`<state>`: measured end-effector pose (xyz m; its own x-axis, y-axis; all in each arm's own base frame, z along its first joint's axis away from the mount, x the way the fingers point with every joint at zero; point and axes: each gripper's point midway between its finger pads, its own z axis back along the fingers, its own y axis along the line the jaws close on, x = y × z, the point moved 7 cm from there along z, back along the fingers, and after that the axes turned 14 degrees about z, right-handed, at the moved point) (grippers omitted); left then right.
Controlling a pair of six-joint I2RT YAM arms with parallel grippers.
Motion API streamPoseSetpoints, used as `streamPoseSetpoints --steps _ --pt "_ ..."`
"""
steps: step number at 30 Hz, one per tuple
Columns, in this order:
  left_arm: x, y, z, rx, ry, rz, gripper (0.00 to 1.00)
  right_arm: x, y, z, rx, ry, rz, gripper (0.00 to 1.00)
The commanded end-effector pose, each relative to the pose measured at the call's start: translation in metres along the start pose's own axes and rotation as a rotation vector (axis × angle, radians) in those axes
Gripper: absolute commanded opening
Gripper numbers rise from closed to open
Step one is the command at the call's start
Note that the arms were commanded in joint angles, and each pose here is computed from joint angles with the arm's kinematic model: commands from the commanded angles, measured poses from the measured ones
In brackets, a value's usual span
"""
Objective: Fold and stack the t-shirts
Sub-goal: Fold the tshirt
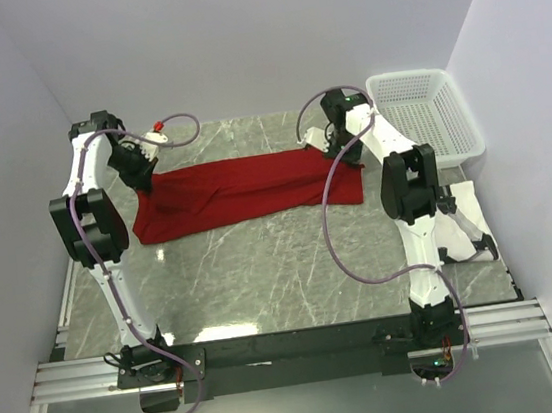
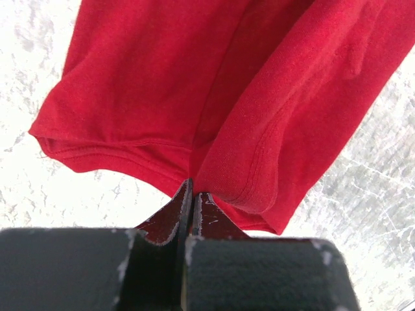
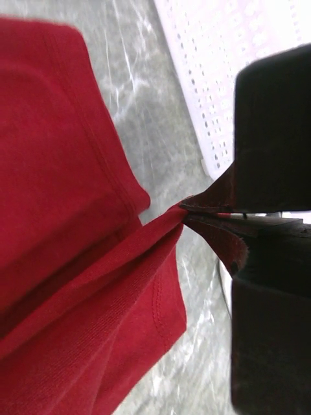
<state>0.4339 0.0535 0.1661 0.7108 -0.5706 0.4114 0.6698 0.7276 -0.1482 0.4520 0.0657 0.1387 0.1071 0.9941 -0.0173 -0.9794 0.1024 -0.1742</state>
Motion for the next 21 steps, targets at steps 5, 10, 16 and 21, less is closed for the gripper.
streamPoseSetpoints --steps 5,10,16,21 --pt "0.006 0.01 0.002 0.036 -0.012 0.0 0.0 0.006 -0.025 0.013 -0.144 0.01 0.022 0.0" --pt "0.005 0.013 0.0 0.046 -0.008 0.009 0.0 0.013 -0.03 0.011 -0.178 0.006 0.039 0.0" --pt "0.004 0.018 -0.002 0.07 -0.012 0.056 0.3 0.016 -0.032 0.015 -0.202 0.012 0.028 0.51" --pt "-0.007 0.017 0.031 0.048 -0.102 0.174 0.47 0.0 -0.029 0.05 -0.22 -0.065 -0.128 0.68"
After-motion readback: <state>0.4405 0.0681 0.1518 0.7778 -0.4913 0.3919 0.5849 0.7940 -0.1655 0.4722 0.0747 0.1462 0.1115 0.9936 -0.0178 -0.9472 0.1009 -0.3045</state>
